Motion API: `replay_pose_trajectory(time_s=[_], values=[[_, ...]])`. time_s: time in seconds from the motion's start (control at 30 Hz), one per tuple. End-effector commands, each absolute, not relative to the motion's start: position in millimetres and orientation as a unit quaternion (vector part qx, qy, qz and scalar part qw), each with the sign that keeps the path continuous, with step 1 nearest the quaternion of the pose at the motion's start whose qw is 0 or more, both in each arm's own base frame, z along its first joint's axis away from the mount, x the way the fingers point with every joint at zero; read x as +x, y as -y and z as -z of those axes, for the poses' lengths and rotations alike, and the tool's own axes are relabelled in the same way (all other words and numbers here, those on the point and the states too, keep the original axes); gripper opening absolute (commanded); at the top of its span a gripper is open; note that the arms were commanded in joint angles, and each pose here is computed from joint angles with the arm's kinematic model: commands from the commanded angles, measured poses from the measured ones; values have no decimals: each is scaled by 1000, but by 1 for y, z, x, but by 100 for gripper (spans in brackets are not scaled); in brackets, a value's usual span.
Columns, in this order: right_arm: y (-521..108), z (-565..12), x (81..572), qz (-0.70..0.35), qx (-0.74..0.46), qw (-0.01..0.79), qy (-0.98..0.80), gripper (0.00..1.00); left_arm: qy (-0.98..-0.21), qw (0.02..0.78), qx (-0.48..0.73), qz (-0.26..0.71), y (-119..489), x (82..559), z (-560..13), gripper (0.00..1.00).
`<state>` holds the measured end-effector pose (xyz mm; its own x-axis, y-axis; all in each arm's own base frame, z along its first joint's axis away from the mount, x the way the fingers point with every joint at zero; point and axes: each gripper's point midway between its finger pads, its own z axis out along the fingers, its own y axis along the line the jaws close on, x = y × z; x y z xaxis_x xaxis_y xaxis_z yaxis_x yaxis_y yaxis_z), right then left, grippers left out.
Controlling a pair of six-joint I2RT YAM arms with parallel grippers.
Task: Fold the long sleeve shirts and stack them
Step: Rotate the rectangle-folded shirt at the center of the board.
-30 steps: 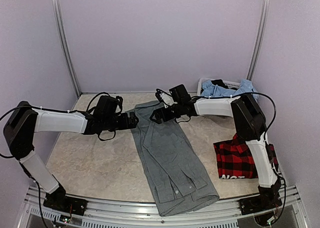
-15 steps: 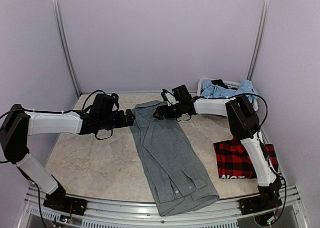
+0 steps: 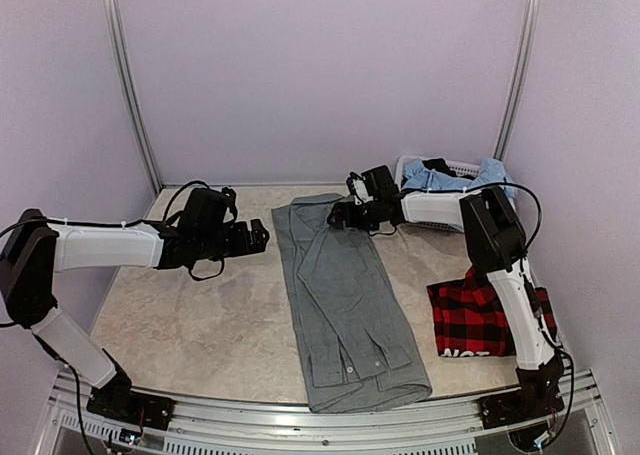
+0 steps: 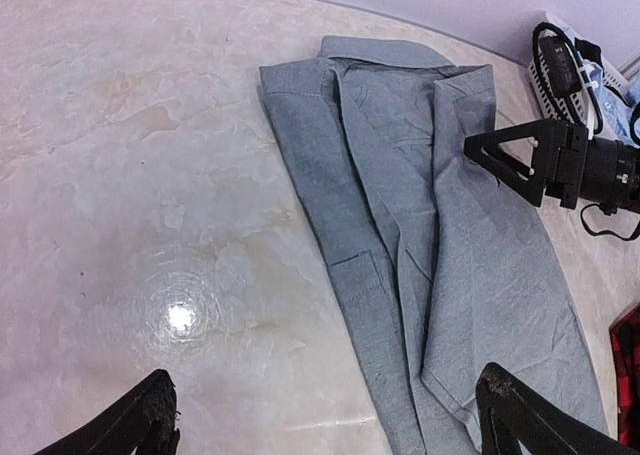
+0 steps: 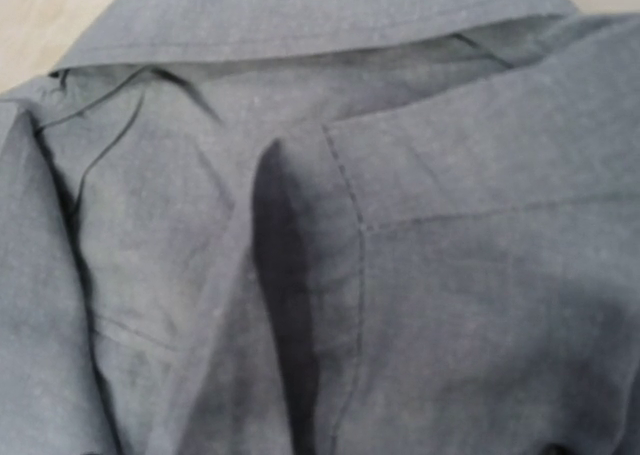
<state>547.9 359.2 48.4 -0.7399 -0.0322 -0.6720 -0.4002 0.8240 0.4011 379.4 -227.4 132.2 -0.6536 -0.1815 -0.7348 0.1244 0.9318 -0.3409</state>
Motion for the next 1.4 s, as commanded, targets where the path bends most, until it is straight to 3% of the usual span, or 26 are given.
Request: replay_pose_trajectory(time_s=[0.0,0.23,0.6,0.9,1.17,1.37], values=[[-318,-40,556,-220,-70,336,-913,92,-887,424,-25,180,220,378,-140,99],[-290,-46,584,-216,-29,358,-908,92,-890,410,-26,196,224,372,-134,99],[-314,-147,572,-259,-188,443,-838,93,-879,409,-7,245,231,355,-138,99],[-306,-181,473,-298,-253,422,-818,92,-845,417,108,318,264,312,-143,99],[-276,-156,368,-295,-254,364,-846,90,-789,421,321,312,322,224,-130,96],[-256,-149,324,-301,-239,340,-858,90,-744,389,454,298,358,162,-106,96]])
